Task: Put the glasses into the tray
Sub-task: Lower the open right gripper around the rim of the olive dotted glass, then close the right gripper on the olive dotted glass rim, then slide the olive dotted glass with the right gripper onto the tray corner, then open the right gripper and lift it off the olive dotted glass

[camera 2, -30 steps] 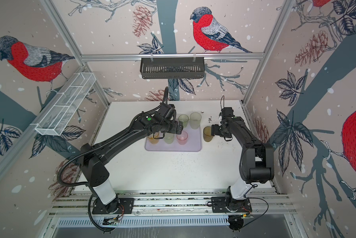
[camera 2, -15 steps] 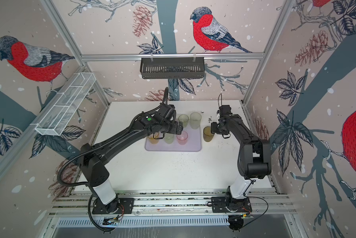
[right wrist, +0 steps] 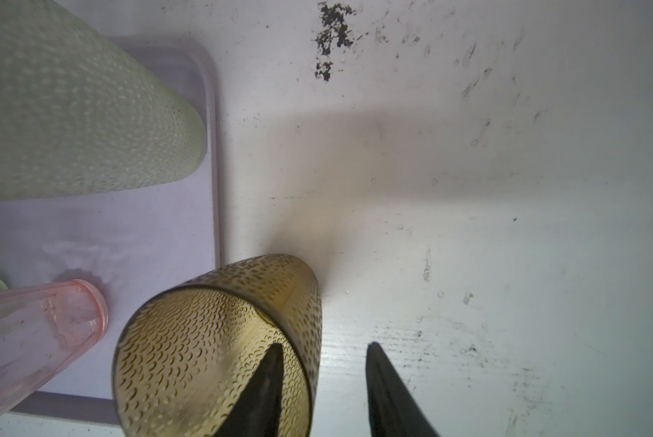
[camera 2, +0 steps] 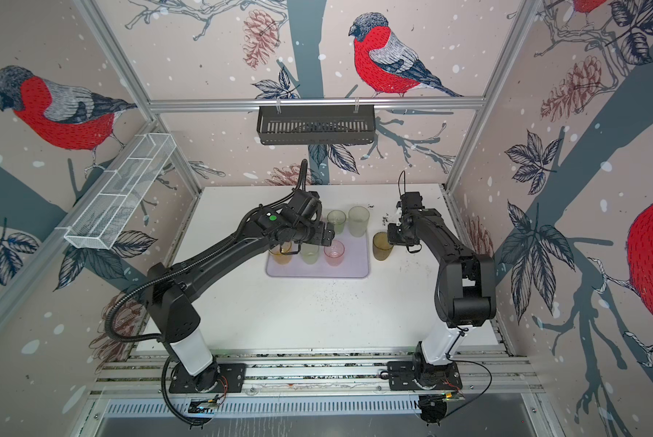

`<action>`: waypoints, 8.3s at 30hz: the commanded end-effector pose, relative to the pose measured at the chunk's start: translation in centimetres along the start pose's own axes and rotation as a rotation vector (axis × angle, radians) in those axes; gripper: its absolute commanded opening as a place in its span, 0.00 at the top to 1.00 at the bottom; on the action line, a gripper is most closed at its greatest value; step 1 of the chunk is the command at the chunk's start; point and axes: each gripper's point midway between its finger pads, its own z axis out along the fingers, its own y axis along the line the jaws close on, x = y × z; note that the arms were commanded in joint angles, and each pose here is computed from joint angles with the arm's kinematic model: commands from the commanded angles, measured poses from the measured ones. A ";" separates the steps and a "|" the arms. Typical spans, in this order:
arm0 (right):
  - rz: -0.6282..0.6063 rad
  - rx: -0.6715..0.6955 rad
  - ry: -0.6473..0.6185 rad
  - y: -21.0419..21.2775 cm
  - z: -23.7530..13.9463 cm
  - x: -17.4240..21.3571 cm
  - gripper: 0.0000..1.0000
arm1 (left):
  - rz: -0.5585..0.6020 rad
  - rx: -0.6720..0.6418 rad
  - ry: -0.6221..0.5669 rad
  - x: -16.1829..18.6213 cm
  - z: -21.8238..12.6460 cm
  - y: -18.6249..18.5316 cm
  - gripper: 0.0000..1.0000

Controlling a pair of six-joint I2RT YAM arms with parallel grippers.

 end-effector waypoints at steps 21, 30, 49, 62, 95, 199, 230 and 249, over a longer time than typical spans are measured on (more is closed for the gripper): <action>-0.031 0.020 0.015 0.4 0.2 0.0 0.80 | -0.012 0.009 -0.017 -0.4 -0.6 0.0 0.02; -0.032 0.022 0.014 0.4 0.2 0.0 0.83 | -0.013 0.005 -0.015 -0.5 -0.6 0.2 0.02; -0.048 0.042 0.010 0.8 0.0 0.0 0.91 | -0.022 0.001 -0.016 -0.6 -0.4 0.8 0.02; -0.050 0.054 -0.014 0.7 -0.9 -0.7 0.96 | -0.029 0.000 -0.023 -0.7 -0.6 1.0 0.02; -0.175 0.071 -0.027 4.6 -4.2 -0.6 0.97 | -0.050 -0.014 -0.046 -0.8 -1.5 1.6 0.02; -0.242 0.003 0.051 10.0 0.1 2.5 0.93 | -0.065 0.002 -0.072 -0.7 -2.7 2.3 0.02; -0.244 0.018 0.016 10.0 -0.9 1.7 0.78 | -0.052 0.005 -0.093 -1.2 -3.1 2.2 0.02; -0.239 0.006 -0.138 10.4 -4.6 -0.8 0.64 | -0.090 -0.095 -0.180 -2.7 -4.9 5.9 0.02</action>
